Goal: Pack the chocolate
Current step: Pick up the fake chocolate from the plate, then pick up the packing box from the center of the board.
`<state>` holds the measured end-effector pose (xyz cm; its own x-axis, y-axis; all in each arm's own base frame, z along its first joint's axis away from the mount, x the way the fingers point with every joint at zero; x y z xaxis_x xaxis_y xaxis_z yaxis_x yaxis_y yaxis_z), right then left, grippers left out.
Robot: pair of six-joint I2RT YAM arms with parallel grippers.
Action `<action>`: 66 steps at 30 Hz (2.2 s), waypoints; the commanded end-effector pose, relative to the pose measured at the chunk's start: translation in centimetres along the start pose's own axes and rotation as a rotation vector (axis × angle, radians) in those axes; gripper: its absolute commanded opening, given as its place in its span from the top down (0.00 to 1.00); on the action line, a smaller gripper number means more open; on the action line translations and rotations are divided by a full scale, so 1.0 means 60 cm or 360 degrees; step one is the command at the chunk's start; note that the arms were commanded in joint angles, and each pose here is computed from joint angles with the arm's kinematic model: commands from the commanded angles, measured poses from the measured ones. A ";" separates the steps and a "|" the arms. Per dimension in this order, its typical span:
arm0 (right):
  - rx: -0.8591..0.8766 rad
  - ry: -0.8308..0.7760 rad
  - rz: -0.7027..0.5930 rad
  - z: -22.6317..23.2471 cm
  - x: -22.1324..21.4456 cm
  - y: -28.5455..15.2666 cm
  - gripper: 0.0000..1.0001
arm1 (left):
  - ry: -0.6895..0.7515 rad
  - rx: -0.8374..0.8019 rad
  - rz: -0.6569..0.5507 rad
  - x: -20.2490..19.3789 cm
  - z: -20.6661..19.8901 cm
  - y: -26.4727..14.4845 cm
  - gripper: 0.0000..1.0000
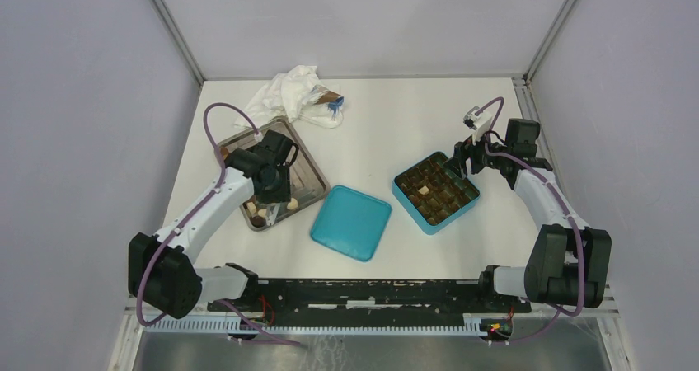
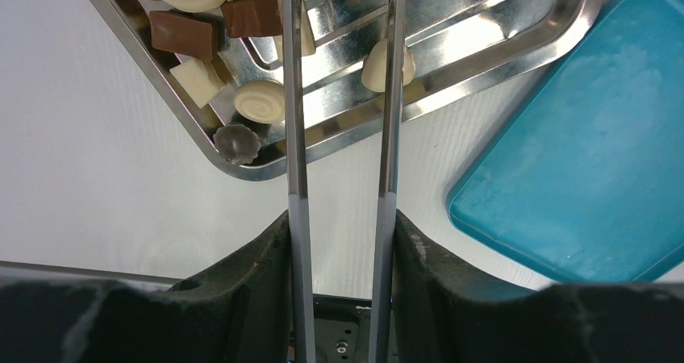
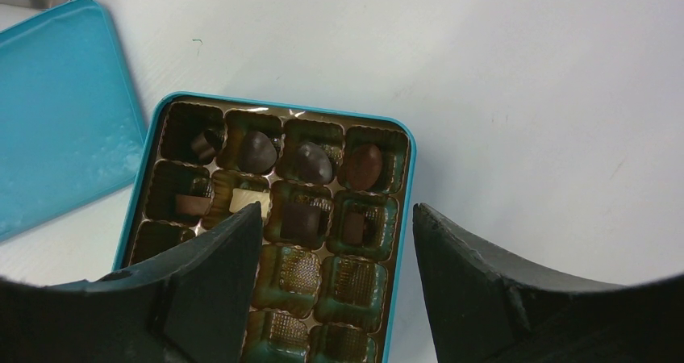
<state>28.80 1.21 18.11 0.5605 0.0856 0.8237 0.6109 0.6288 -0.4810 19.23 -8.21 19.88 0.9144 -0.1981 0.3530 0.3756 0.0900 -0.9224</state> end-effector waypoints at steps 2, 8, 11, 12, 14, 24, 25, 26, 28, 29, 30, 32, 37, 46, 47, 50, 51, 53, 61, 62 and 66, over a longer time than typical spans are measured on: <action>0.0033 -0.0029 -0.0019 0.000 0.001 0.003 0.26 | 0.0069 0.0004 -0.0008 0.007 0.003 0.003 0.52; 0.0033 -0.0026 -0.0016 -0.001 0.000 0.004 0.26 | 0.0088 -0.0019 0.0039 0.005 0.000 0.012 0.52; 0.0033 -0.0028 -0.0018 -0.001 0.001 0.004 0.26 | 0.0089 -0.0021 0.0042 0.006 -0.001 0.013 0.54; 0.0033 -0.0028 -0.0018 -0.001 0.001 0.004 0.26 | 0.0092 -0.0021 0.0046 0.005 -0.002 0.014 0.55; 0.0033 -0.0027 -0.0017 0.000 0.001 0.004 0.26 | 0.0090 -0.0024 0.0052 0.005 -0.002 0.015 0.58; 0.0033 -0.0030 -0.0017 0.000 0.001 0.004 0.26 | 0.0054 -0.0017 -0.0037 0.009 0.004 -0.006 0.98; 0.0033 -0.0029 -0.0017 -0.001 0.001 0.004 0.26 | 0.0044 -0.0018 -0.0060 0.011 0.005 -0.012 0.98; 0.0034 -0.0024 -0.0012 -0.001 -0.001 0.004 0.26 | 0.0037 -0.0017 -0.0081 0.011 0.006 -0.016 0.98; 0.0037 -0.0027 -0.0012 0.000 -0.001 0.004 0.26 | 0.0023 -0.0025 -0.0118 0.013 0.008 -0.025 0.98; 0.0037 -0.0026 -0.0012 -0.001 -0.001 0.004 0.26 | 0.0013 -0.0030 -0.0140 0.013 0.009 -0.029 0.98; 0.0039 -0.0029 -0.0013 0.000 -0.001 0.004 0.26 | 0.0010 -0.0045 -0.0159 0.013 0.008 -0.033 0.98; 0.0046 -0.0034 -0.0014 0.001 -0.001 0.004 0.26 | -0.0001 -0.0108 -0.0217 0.015 0.005 -0.044 0.98; 0.0038 -0.0066 -0.0018 0.000 0.000 0.003 0.26 | 0.0003 -0.0411 -0.0449 0.020 -0.012 -0.082 0.98; -0.0321 -0.0183 0.0090 -0.036 -0.003 -0.016 0.28 | 0.0044 -0.0975 -0.0842 0.025 -0.062 -0.132 0.98; -0.0332 -0.0188 0.0113 -0.039 -0.007 -0.015 0.29 | 0.0049 -0.1004 -0.0863 0.025 -0.067 -0.134 0.98; -0.0341 -0.0183 0.0177 -0.045 -0.013 -0.013 0.34 | 0.0077 -0.1079 -0.0903 0.028 -0.086 -0.138 0.98; -0.0340 -0.0184 0.0203 -0.048 -0.014 -0.012 0.36 | 0.0090 -0.1106 -0.0912 0.030 -0.095 -0.139 0.98; -0.0333 -0.0183 0.0250 -0.052 -0.018 -0.010 0.40 | 0.0119 -0.1138 -0.0933 0.033 -0.112 -0.142 0.98; -0.0295 -0.0163 0.0399 -0.061 -0.043 -0.015 0.50 | 0.0252 -0.1202 -0.0985 0.038 -0.190 -0.148 0.98; -0.0295 -0.0158 0.0403 -0.063 -0.047 -0.016 0.50 | 0.0263 -0.1210 -0.0988 0.039 -0.199 -0.147 0.98; -0.0289 -0.0138 0.0425 -0.067 -0.055 -0.012 0.53 | 0.0309 -0.1237 -0.0969 0.042 -0.226 -0.142 0.98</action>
<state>28.07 -2.22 14.07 0.6836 0.2763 0.6756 0.5369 0.4366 -0.7219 15.29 -20.62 24.60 0.5888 -0.2482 0.7692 0.4537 -0.6861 -0.5687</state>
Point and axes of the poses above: each gripper's point midway between its finger pads, its own y axis out along the fingers, its own z axis along the line the jaws close on, x = y × z, the point moved 9 cm from there along -y, back along the fingers, and after that the axes turned 15 degrees about y, right-handed, at the moved point
